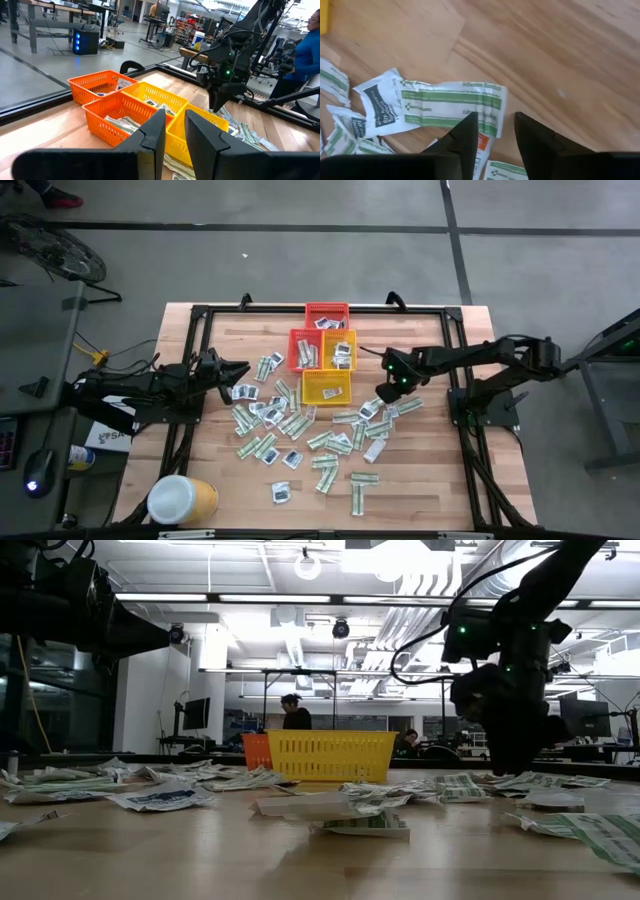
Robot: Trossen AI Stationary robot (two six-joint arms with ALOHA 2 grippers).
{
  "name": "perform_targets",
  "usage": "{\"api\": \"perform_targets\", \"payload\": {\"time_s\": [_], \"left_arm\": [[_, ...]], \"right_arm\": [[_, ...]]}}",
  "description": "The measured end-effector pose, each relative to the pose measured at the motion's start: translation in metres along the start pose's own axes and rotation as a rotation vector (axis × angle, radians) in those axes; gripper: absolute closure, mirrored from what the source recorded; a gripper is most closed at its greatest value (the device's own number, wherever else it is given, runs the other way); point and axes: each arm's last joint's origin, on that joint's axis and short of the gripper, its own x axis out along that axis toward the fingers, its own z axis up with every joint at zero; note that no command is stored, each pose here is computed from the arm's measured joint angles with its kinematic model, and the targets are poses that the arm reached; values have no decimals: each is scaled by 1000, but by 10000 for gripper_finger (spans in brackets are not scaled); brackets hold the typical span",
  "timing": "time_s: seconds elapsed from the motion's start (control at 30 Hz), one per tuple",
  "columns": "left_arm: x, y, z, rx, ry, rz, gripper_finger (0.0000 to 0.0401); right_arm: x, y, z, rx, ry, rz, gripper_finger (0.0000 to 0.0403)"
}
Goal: Pick & Place First Aid Supplies
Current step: Put the bandage into the bottom orange bin
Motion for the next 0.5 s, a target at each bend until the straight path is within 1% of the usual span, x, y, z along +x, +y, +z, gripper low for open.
{"api": "perform_targets", "payload": {"time_s": [0.17, 0.37, 0.5], "left_arm": [[0, 0, 0, 0, 0, 0, 328], [0, 0, 0, 0, 0, 0, 328], [0, 0, 0, 0, 0, 0, 328]], "right_arm": [[1, 2, 1, -5, 8, 30, 307], [1, 5, 1, -17, 24, 88, 319], [4, 4, 2, -12, 18, 62, 338]]}}
